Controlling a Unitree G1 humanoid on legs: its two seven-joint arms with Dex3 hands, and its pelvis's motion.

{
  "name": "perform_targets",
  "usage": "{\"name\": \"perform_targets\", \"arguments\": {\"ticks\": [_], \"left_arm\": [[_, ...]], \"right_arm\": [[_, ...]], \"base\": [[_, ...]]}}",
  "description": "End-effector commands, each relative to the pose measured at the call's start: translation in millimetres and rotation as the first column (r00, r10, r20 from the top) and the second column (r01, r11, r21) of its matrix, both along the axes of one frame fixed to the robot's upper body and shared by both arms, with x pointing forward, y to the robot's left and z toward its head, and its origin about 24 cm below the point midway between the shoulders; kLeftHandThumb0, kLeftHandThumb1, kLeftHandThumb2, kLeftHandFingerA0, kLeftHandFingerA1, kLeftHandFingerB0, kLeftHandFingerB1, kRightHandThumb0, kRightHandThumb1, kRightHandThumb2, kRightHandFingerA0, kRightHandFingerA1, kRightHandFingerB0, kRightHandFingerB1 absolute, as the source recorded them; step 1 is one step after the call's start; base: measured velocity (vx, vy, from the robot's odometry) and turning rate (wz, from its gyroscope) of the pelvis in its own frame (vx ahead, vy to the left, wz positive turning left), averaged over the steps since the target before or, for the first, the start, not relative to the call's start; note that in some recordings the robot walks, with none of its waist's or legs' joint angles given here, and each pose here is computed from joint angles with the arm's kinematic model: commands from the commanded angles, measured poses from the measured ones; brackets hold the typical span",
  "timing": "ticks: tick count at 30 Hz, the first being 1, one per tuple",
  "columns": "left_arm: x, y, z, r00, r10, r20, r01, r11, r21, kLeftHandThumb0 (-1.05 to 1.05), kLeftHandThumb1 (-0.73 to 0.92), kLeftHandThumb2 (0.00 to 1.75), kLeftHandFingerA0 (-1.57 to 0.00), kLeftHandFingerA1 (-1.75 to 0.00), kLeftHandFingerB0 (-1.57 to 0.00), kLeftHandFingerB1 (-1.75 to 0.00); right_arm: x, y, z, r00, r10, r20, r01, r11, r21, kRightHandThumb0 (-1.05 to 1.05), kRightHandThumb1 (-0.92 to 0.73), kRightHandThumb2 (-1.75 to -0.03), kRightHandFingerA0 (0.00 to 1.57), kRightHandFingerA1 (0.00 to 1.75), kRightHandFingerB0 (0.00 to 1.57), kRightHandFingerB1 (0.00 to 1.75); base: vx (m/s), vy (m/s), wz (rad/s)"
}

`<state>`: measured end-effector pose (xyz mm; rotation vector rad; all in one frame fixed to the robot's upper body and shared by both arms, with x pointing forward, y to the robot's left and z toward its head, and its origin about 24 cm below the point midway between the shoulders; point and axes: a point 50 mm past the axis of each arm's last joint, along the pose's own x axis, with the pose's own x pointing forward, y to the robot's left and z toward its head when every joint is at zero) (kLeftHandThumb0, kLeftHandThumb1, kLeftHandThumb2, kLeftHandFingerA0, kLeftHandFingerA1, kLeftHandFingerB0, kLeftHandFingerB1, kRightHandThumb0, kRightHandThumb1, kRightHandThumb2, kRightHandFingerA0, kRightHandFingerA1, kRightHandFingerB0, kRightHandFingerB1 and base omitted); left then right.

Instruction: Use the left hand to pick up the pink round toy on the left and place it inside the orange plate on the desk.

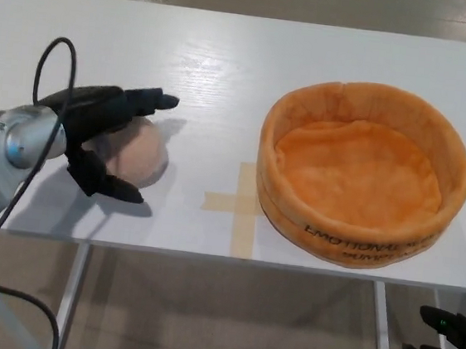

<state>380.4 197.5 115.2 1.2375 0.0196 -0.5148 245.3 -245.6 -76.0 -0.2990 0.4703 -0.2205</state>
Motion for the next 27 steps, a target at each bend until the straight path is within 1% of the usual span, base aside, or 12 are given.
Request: {"name": "perform_targets", "arguments": {"ticks": [1, 7, 11, 13, 14, 15, 17, 19, 21, 23, 24, 27], "left_arm": [[4.9, 5.8, -8.1, 0.995, 0.030, 0.099, -0.045, 0.986, 0.158, -0.58, 0.40, 0.77, 0.00, 0.00, -0.03, -0.22], [5.7, 7.7, -10.9, 0.992, 0.036, 0.118, -0.056, 0.985, 0.164, -0.58, 0.40, 0.75, 0.00, -0.01, -0.05, -0.22], [4.4, 7.3, -16.1, 0.990, 0.038, 0.139, -0.060, 0.985, 0.160, -0.58, 0.37, 0.73, -0.04, -0.26, -0.04, -0.32], [4.5, 6.6, -16.4, 0.989, 0.037, 0.141, -0.059, 0.986, 0.155, -0.55, 0.48, 0.72, -0.19, -0.41, -0.08, -0.38], [3.6, 5.1, -17.5, 0.992, 0.046, 0.120, -0.056, 0.995, 0.079, -0.25, 0.80, 0.64, -1.11, -0.75, -0.72, -0.43], [2.6, 3.8, -19.0, 0.991, 0.048, 0.121, -0.053, 0.998, 0.038, -0.21, 0.84, 0.70, -0.97, -1.23, -0.93, -0.58], [1.5, 2.8, -20.8, 0.989, 0.047, 0.137, -0.051, 0.998, 0.024, -0.21, 0.84, 0.70, -0.97, -1.23, -0.93, -0.58], [1.1, 1.9, -21.4, 0.987, 0.050, 0.155, -0.052, 0.999, 0.007, -0.22, 0.82, 0.74, -0.79, -1.48, -0.84, -0.83], [0.9, 0.6, -21.1, 0.983, 0.049, 0.175, -0.049, 0.999, -0.005, -0.26, 0.85, 0.67, -0.71, -1.63, -0.74, -0.86], [0.3, -0.2, -21.4, 0.980, 0.048, 0.190, -0.046, 0.999, -0.019, -0.26, 0.85, 0.67, -0.71, -1.63, -0.74, -0.86], [0.2, -0.2, -20.9, 0.980, 0.049, 0.195, -0.045, 0.999, -0.024, -0.26, 0.82, 0.67, -0.72, -1.57, -0.79, -0.62], [-0.3, -0.2, -19.8, 0.976, 0.043, 0.216, -0.037, 0.999, -0.034, -0.39, 0.70, 0.82, -0.84, -1.40, -0.75, -0.64]], "right_arm": [[-8.9, -4.2, -6.7, 0.999, -0.007, -0.046, 0.008, 1.000, 0.017, -0.23, -0.56, -0.56, 0.46, 0.44, 0.47, 0.40], [-8.2, -4.5, -6.0, 0.999, -0.001, -0.045, 0.002, 1.000, 0.008, -0.23, -0.55, -0.56, 0.47, 0.44, 0.47, 0.40], [-7.4, -4.6, -5.7, 0.999, 0.001, -0.050, -0.001, 1.000, 0.000, -0.23, -0.56, -0.56, 0.48, 0.44, 0.48, 0.40], [-6.9, -4.2, -5.5, 0.999, 0.002, -0.049, -0.002, 1.000, 0.004, -0.23, -0.56, -0.56, 0.47, 0.44, 0.47, 0.39], [-6.7, -3.5, -5.5, 0.999, 0.003, -0.046, -0.002, 1.000, 0.014, -0.22, -0.56, -0.56, 0.46, 0.44, 0.46, 0.40], [-6.5, -3.4, -5.3, 0.999, 0.004, -0.044, -0.004, 1.000, 0.015, -0.23, -0.56, -0.56, 0.47, 0.44, 0.47, 0.40], [-6.3, -3.8, -5.0, 0.999, 0.006, -0.043, -0.005, 1.000, 0.011, -0.23, -0.56, -0.56, 0.47, 0.44, 0.47, 0.40], [-5.1, -3.5, -4.3, 0.999, 0.005, -0.041, -0.005, 1.000, 0.010, -0.25, -0.56, -0.56, 0.48, 0.44, 0.47, 0.40], [-4.2, -3.5, -3.9, 0.999, 0.002, -0.041, -0.001, 1.000, 0.013, -0.25, -0.56, -0.57, 0.48, 0.44, 0.48, 0.40], [-3.8, -3.3, -4.0, 0.999, -0.002, -0.044, 0.003, 1.000, 0.016, -0.25, -0.56, -0.57, 0.48, 0.44, 0.48, 0.40], [-3.3, -3.4, -3.6, 0.999, 0.001, -0.043, -0.001, 1.000, 0.013, -0.23, -0.57, -0.57, 0.47, 0.44, 0.47, 0.40], [-2.3, -3.6, -2.9, 0.999, 0.008, -0.045, -0.007, 1.000, 0.011, -0.24, -0.58, -0.57, 0.47, 0.44, 0.47, 0.40]], "base": [[0.00, 0.000, 0.00], [0.00, 0.000, 0.00], [0.00, 0.000, 0.00], [0.00, 0.000, 0.00], [0.00, 0.000, 0.00], [0.00, 0.000, 0.00], [0.00, 0.000, 0.00], [0.00, 0.000, 0.00], [0.00, 0.000, 0.00], [0.00, 0.000, 0.00], [0.00, 0.000, 0.00], [0.00, 0.000, 0.00]]}}
